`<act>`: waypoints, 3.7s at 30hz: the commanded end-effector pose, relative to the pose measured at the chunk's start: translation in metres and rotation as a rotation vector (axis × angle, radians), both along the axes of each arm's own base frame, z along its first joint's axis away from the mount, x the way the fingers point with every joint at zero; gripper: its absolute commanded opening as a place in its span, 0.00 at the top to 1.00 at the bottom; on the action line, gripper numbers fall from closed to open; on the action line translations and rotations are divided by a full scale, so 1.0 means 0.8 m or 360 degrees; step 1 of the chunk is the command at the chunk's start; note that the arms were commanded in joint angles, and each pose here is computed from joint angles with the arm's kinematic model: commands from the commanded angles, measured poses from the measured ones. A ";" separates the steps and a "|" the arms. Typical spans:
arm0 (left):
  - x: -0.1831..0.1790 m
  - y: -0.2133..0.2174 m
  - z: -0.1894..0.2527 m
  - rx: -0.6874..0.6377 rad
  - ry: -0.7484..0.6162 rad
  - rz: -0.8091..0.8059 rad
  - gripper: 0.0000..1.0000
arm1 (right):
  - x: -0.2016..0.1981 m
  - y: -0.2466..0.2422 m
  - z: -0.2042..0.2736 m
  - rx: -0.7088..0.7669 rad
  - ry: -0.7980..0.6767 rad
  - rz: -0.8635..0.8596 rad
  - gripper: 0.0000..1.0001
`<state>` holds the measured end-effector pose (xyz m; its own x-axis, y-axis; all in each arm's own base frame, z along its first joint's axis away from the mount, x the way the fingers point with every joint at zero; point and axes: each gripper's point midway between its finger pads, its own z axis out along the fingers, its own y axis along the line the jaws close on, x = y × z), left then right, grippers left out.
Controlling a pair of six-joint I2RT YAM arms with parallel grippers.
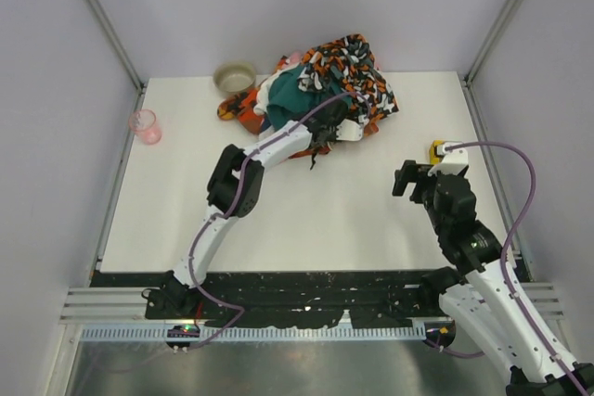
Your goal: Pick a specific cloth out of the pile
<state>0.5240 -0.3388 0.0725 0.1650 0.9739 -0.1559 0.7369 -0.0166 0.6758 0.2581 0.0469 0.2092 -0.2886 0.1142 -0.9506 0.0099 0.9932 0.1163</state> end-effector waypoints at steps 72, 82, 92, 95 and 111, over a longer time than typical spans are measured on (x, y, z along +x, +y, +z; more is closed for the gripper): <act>0.142 0.059 0.219 -0.1065 -0.0794 0.0594 1.00 | 0.375 0.246 -0.036 0.0018 0.0245 0.0797 0.92; 0.134 0.037 0.143 -0.0893 -0.0523 0.0450 0.98 | 0.253 0.273 0.239 0.0225 -0.0329 0.1303 0.95; 0.126 0.028 0.098 -0.0795 -0.0406 0.0401 0.96 | 0.088 0.252 0.471 0.0244 -0.0986 0.1639 0.95; 0.124 0.029 0.084 -0.0758 -0.0378 0.0399 0.97 | 0.034 0.232 0.526 0.0204 -0.1184 0.1645 0.95; 0.096 0.029 0.124 -0.0773 -0.0391 0.0462 0.87 | -0.137 0.141 0.633 0.0246 -0.1774 0.1388 0.95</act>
